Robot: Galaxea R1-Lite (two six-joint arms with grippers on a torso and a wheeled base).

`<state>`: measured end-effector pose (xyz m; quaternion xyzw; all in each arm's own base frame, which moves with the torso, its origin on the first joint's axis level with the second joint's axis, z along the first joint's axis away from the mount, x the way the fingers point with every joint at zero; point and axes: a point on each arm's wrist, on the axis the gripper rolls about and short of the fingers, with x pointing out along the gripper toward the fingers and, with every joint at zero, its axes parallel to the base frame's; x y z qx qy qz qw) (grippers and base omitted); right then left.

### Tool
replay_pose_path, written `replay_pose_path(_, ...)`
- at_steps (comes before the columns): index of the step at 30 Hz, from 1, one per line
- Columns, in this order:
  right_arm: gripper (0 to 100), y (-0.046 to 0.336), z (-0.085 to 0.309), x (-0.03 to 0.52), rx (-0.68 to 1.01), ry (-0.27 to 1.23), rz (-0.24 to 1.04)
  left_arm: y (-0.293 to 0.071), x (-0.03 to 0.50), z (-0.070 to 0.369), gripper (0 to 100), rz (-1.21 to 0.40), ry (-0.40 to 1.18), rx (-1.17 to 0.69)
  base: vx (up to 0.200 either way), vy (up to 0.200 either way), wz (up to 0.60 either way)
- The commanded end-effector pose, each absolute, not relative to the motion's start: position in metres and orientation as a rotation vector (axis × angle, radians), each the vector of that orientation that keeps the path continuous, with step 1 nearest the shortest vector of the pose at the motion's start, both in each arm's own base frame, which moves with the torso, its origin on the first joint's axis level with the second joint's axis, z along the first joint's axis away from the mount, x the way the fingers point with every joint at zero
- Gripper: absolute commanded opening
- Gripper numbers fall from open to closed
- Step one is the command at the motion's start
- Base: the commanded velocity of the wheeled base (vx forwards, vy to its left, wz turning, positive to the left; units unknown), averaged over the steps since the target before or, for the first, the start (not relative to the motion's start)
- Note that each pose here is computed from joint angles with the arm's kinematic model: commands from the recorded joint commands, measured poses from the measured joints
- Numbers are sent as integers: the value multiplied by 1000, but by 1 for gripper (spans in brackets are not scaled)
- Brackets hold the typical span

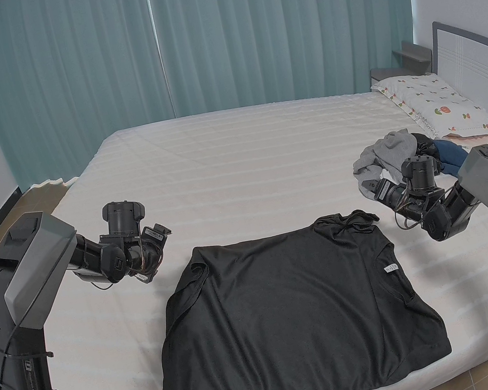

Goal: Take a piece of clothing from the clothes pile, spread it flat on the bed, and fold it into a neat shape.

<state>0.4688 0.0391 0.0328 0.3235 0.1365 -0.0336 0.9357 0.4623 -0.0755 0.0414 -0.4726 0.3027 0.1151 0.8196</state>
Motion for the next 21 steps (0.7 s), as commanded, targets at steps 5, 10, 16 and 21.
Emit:
replay_pose_path(5, 100, 30, 35, 439, 788, 326, -98, -88, 465, 36, 100, 163, 682, -962, 0, 0, 0)
replay_pose_path(10, 100, 27, 36, 402, 862, 357, -24, -105, 477, 14, 100, 119, 700, -889, 0, 0, 0)
replay_pose_path(16, 100, 24, 21, 382, 884, 387, 28, -132, 485, 0, 100, 97, 702, -861, 0, 0, 0)
replay_pose_path(21, 100, 24, 12, 382, 917, 387, 29, -146, 483, 1, 100, 68, 702, -845, 0, 0, 0)
